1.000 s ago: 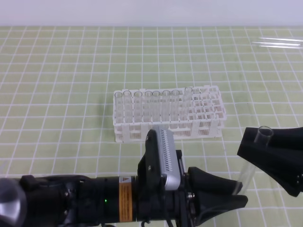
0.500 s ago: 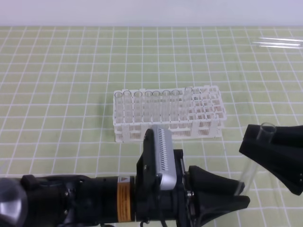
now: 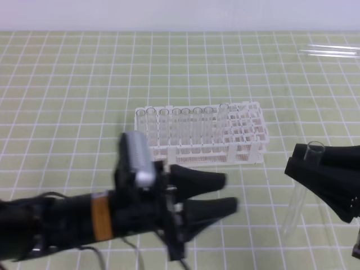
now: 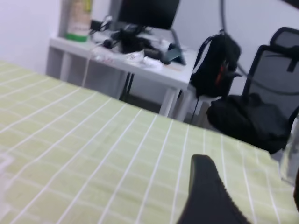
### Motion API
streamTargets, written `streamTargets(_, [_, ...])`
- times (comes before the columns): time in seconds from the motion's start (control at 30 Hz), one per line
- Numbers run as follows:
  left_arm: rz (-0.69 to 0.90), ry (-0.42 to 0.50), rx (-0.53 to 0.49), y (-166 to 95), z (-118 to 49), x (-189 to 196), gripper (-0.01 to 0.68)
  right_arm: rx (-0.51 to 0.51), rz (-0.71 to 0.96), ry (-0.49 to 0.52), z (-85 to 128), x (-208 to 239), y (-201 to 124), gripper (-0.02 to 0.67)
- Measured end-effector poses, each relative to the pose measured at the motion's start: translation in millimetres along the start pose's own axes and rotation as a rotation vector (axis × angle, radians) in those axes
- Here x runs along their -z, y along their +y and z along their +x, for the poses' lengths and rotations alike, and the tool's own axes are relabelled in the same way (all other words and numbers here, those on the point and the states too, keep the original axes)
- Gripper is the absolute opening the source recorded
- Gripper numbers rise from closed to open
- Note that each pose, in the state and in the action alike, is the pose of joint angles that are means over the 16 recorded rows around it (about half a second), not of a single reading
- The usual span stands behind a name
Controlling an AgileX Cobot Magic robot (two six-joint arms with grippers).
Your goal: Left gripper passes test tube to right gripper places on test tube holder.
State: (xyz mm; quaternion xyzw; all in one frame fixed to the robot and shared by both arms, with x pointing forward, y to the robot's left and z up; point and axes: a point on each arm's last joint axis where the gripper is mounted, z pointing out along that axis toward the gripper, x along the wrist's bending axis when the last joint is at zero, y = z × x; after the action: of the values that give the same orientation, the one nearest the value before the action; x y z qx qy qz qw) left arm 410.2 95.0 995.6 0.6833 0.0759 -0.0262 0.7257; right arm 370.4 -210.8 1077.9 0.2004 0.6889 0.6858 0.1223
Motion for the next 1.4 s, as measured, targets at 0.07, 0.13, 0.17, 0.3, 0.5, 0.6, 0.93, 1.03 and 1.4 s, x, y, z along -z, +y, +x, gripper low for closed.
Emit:
streamTargets(0.07, [0.008, -0.001, -0.006, 3, 0.9, 12, 0.307, 0.015, 0.001, -0.016, -2, 0, 2, 0.100])
streamTargets(0.13, [0.023, -0.001, -0.019, 7, 0.4, 23, 0.269, 0.033, 0.000, -0.031, -3, 0, 4, 0.100])
streamTargets(0.17, [0.036, 0.001, -0.029, 9, -0.2, 28, 0.249, 0.042, -0.001, -0.038, -4, 0, 5, 0.100])
streamTargets(0.3, [0.082, 0.004, -0.072, 22, -8.8, 49, 0.164, 0.085, -0.006, -0.059, -7, -1, 12, 0.100])
streamTargets(0.5, [0.189, 0.096, -0.148, 43, -29.3, 73, 0.036, 0.116, -0.008, -0.083, -14, -4, 20, 0.100])
streamTargets(0.6, [0.236, 0.198, -0.182, 54, -40.6, 84, 0.014, 0.118, -0.002, -0.087, -18, -7, 21, 0.100])
streamTargets(0.93, [0.180, 0.574, -0.241, 80, -85.5, 123, 0.000, 0.089, 0.026, -0.054, -31, -16, 14, 0.100])
streamTargets(1.03, [0.141, 0.633, -0.247, 79, -96.1, 132, 0.000, 0.088, 0.026, -0.039, -33, -18, 14, 0.100])
streamTargets(1.4, [0.079, 0.696, -0.205, 66, -107.0, 142, 0.000, 0.113, 0.009, -0.011, -33, -20, 21, 0.099])
